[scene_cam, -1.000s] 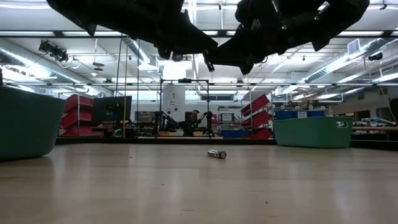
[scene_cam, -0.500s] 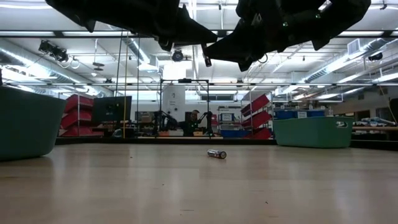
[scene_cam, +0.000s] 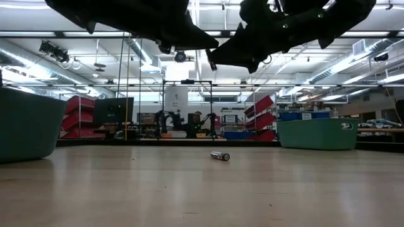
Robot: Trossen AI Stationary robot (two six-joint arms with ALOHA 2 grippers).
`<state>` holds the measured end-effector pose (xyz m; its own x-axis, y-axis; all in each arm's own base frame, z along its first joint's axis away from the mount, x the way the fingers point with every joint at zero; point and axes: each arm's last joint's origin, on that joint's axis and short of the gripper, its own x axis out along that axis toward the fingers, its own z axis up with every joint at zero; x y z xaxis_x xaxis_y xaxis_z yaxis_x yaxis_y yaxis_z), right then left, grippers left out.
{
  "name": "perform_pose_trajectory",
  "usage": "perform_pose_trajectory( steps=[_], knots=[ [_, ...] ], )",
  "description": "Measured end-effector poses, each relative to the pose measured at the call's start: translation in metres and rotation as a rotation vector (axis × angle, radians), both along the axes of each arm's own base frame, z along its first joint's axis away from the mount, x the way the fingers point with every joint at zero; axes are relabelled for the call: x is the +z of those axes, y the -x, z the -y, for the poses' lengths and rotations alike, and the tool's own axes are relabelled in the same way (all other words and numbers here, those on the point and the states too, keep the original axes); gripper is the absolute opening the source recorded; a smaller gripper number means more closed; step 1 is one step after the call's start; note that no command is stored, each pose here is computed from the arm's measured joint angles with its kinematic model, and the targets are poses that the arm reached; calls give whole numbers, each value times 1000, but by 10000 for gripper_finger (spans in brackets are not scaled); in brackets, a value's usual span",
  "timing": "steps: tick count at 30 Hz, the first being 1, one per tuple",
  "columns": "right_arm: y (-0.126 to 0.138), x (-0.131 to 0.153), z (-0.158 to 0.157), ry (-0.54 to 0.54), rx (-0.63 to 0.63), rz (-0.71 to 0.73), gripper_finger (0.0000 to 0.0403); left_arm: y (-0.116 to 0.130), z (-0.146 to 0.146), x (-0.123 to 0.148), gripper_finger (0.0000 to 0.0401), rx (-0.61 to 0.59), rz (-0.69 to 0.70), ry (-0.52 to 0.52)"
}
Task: Sort batteries
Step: Put the silver battery into the blue bin
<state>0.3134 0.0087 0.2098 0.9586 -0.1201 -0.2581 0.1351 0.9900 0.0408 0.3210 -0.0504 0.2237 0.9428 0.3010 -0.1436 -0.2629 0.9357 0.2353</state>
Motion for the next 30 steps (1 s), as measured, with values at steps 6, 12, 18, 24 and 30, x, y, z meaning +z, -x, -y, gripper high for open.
perform_pose_trajectory(
  steps=[6,12,18,24,30],
  knots=[
    [1,-2,3,23,-77,-34,103,1,2,-1,0,19,-10,-15],
    [4,-9,9,23,-102,-108,120,3,8,0,0,27,-11,-33],
    [7,-18,23,-59,-177,-177,117,12,17,12,0,126,13,-74],
    [2,-8,41,-165,-273,-165,117,44,22,43,0,309,5,-143],
    [-28,7,53,-161,-302,-261,116,77,18,66,0,340,21,-51]
  ],
)
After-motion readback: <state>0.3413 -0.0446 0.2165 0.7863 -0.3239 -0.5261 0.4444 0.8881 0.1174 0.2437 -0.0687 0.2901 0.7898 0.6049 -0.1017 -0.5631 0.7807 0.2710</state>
